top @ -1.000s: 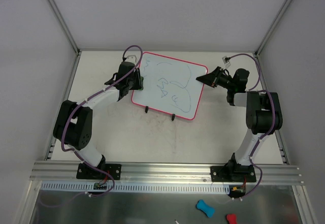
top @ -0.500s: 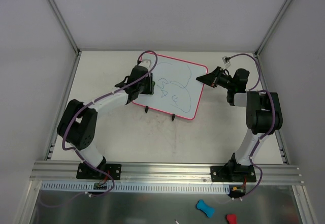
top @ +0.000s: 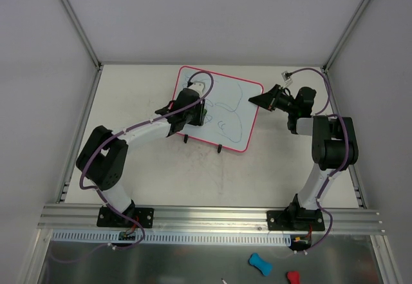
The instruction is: Erase the whiteboard
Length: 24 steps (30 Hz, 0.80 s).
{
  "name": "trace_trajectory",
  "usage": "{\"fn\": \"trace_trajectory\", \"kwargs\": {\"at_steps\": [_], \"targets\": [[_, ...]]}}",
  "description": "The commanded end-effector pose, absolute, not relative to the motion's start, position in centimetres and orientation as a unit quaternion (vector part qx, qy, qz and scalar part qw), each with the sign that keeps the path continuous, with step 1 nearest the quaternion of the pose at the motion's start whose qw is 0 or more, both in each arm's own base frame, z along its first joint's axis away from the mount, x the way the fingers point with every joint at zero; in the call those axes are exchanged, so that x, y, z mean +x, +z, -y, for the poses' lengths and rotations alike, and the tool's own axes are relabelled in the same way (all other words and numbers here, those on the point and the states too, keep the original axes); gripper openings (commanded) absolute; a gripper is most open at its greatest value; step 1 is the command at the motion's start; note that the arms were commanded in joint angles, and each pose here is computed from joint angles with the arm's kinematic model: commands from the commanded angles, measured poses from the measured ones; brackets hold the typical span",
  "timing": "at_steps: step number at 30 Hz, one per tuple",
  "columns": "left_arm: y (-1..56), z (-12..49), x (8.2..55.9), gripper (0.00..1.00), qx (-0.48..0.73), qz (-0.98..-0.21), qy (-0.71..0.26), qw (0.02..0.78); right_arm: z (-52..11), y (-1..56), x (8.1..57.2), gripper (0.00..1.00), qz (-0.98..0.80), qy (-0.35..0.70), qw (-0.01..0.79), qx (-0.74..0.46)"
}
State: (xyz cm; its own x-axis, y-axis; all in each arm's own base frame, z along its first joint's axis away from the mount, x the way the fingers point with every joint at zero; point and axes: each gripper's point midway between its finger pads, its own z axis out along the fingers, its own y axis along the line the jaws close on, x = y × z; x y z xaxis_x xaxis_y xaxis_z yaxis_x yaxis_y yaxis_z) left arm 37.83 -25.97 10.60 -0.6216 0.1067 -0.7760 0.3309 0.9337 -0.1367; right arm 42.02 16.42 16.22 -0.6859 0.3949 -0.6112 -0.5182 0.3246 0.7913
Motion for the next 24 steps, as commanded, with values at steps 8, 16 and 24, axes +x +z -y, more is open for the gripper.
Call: {"fn": "trace_trajectory", "kwargs": {"at_steps": [8, 16, 24], "targets": [[9.8, 20.3, 39.9, 0.0, 0.029, -0.903, -0.118, 0.412, -16.7, 17.9, 41.8, 0.0, -0.697, 0.575, 0.423, -0.076], [9.0, 23.2, 39.4, 0.0, 0.072, -0.905, -0.111, 0.405, -16.7, 18.0, 41.7, 0.0, -0.696, 0.576, 0.422, -0.076], [8.7, 26.3, 38.2, 0.0, 0.103, -0.901, -0.106, 0.408, -16.7, 17.9, 41.7, 0.0, -0.696, 0.576, 0.421, -0.075]]}}
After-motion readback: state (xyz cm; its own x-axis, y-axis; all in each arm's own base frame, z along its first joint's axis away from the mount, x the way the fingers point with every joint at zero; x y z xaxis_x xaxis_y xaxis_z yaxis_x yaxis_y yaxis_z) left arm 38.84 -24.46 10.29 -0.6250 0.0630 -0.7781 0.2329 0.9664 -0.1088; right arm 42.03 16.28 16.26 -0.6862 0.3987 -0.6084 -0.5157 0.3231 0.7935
